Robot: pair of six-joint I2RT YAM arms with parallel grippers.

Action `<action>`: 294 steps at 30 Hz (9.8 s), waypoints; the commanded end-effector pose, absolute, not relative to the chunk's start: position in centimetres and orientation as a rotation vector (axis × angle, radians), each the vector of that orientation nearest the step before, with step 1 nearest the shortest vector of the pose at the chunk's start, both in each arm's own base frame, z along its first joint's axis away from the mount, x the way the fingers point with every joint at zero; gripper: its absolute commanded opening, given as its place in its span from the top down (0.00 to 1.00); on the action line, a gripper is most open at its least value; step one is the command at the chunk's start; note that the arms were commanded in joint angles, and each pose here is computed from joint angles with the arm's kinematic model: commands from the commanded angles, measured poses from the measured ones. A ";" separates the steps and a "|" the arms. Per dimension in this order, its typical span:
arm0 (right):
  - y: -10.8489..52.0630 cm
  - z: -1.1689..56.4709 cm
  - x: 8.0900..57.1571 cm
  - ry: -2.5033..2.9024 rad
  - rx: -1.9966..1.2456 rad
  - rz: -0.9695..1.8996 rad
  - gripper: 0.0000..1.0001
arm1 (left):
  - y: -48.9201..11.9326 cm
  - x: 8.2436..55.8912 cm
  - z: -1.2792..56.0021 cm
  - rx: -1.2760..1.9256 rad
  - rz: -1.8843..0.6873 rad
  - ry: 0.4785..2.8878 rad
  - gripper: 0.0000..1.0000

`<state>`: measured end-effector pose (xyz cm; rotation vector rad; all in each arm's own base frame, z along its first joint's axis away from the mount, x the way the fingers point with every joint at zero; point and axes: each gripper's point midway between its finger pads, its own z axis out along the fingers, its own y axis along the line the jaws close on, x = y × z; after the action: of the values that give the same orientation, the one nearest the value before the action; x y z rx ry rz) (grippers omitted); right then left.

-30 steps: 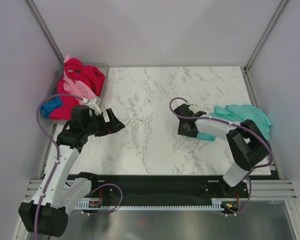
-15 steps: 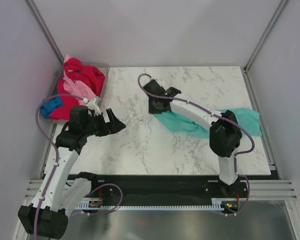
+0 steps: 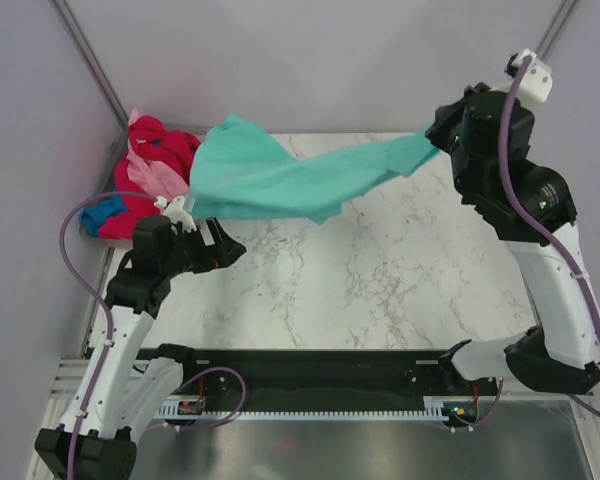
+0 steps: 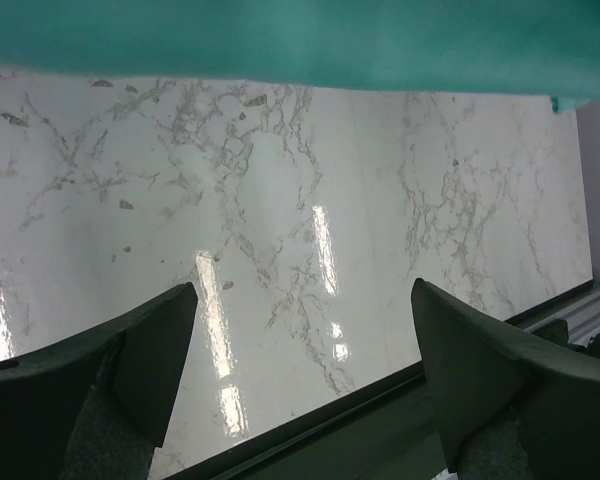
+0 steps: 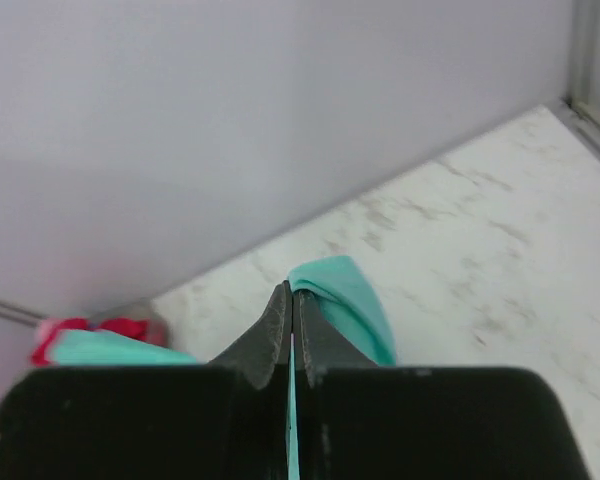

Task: Fold and stack the t-shirts

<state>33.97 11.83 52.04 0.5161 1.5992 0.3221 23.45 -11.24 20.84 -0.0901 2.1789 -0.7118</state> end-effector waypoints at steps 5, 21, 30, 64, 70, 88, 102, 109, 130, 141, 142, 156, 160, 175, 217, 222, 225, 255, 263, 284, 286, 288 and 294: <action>7.4 25.8 32.3 2.088 0.587 -0.151 1.00 | -10.7 23.9 20.7 -0.107 -0.647 2.176 0.07; 5.3 13.8 27.9 2.275 0.571 -0.182 1.00 | -18.7 19.1 10.4 -0.039 -0.288 2.576 0.22; 11.4 22.6 28.7 2.144 0.307 0.329 1.00 | -20.7 22.7 12.9 -0.007 -0.236 2.470 0.05; 15.7 55.4 33.6 1.576 0.025 -0.020 1.00 | -33.9 12.0 14.0 0.544 -0.817 2.417 0.11; 9.5 36.9 43.8 1.968 0.117 -0.643 1.00 | -28.0 13.6 13.6 0.341 -0.550 2.442 0.13; 1.4 19.7 43.6 2.357 0.411 -0.257 1.00 | -42.5 15.5 7.4 0.622 -0.632 2.491 0.03; -3.0 19.7 40.5 2.334 0.565 -0.225 1.00 | -30.7 21.2 15.3 0.374 -0.329 2.426 0.98; -3.6 19.0 38.6 2.336 0.629 -0.195 1.00 | -13.9 26.3 17.5 0.032 -0.262 2.498 0.23; -2.5 14.7 34.7 2.428 0.605 -0.136 1.00 | -24.7 18.7 10.2 0.277 -0.492 2.608 0.38; -2.3 13.6 33.8 2.453 0.583 -0.136 1.00 | -27.5 14.8 5.9 0.346 -0.439 2.715 0.38; -2.4 13.5 33.7 2.455 0.585 -0.140 1.00 | -27.2 14.5 5.3 0.343 -0.411 2.721 0.38; -2.3 13.3 33.6 2.457 0.570 -0.136 1.00 | -26.4 15.4 2.1 0.292 -0.205 2.723 0.40; -2.2 13.0 33.5 2.462 0.567 -0.132 1.00 | -26.4 16.2 1.6 0.276 -0.168 2.707 0.45; -2.2 12.3 33.1 2.471 0.573 -0.126 1.00 | -28.9 17.4 3.4 0.280 -0.237 2.664 0.98; -6.6 58.2 4.4 0.919 0.635 0.121 1.00 | -14.5 14.8 54.4 0.367 -0.712 1.412 0.98; -5.7 56.6 15.5 1.140 0.589 0.069 1.00 | -17.1 19.9 52.6 0.283 -0.486 1.497 0.98; -5.4 51.5 26.0 1.354 0.572 0.005 1.00 | -21.9 23.7 48.7 0.329 -0.489 1.630 0.98; 3.5 13.5 40.7 2.301 0.561 0.257 0.15 | -15.2 34.3 11.0 -0.145 -0.394 2.639 0.31; 3.9 8.6 42.2 2.430 0.554 0.199 0.16 | -13.2 30.3 9.9 -0.204 -0.339 2.614 0.26; 2.6 -1.7 58.5 2.552 0.549 0.119 0.18 | -15.5 41.4 2.5 -0.408 -0.401 2.665 0.32; 3.0 -1.1 59.8 2.527 0.531 0.159 0.17 | -16.5 42.1 3.0 -0.391 -0.456 2.671 0.34; 3.9 0.7 60.9 2.495 0.483 0.231 0.17 | -17.2 42.8 4.5 -0.374 -0.488 2.653 0.35; 3.8 10.1 61.0 2.363 0.394 0.279 0.13 | -15.9 40.3 12.0 -0.291 -0.458 2.533 0.32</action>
<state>61.83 3.19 3.99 0.4626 2.4107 0.2112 41.45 -16.38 5.33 -0.3572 2.6514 -0.4350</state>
